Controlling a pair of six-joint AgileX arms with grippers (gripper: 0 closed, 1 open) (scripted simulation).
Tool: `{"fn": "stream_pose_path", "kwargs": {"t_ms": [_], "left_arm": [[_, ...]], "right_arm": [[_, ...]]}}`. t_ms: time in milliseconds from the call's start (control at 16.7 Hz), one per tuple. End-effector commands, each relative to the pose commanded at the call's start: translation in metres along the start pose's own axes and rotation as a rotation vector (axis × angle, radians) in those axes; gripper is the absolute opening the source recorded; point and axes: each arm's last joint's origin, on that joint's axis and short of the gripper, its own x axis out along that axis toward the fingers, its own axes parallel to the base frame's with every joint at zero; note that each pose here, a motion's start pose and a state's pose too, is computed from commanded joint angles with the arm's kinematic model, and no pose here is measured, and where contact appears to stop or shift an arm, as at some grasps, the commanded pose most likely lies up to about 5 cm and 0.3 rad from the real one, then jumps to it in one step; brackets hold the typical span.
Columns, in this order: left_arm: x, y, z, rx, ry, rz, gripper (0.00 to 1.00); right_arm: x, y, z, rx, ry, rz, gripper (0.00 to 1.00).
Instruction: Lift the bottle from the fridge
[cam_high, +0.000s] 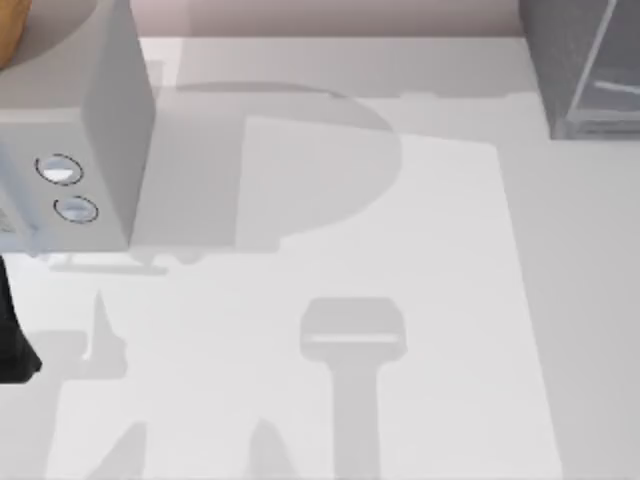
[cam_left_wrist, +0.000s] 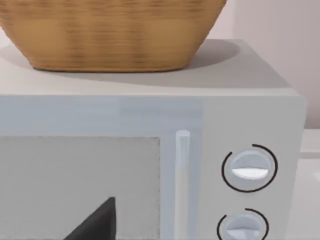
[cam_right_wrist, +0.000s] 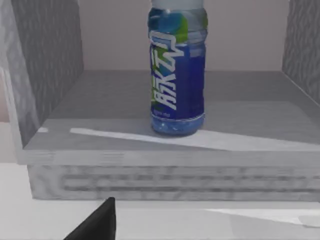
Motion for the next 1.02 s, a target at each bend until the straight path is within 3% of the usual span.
{"fn": "stream_pose_path", "kwargs": {"t_ms": [480,1020], "left_arm": [[0.0,0.0,0.0,0.0,0.0,0.0,1.0],[0.0,0.0,0.0,0.0,0.0,0.0,1.0]], "right_arm": [[0.018,-0.002,-0.004,0.001,0.013,0.0,1.0],[0.174,0.002,-0.002,-0.017,-0.011,-0.011,1.0]]}}
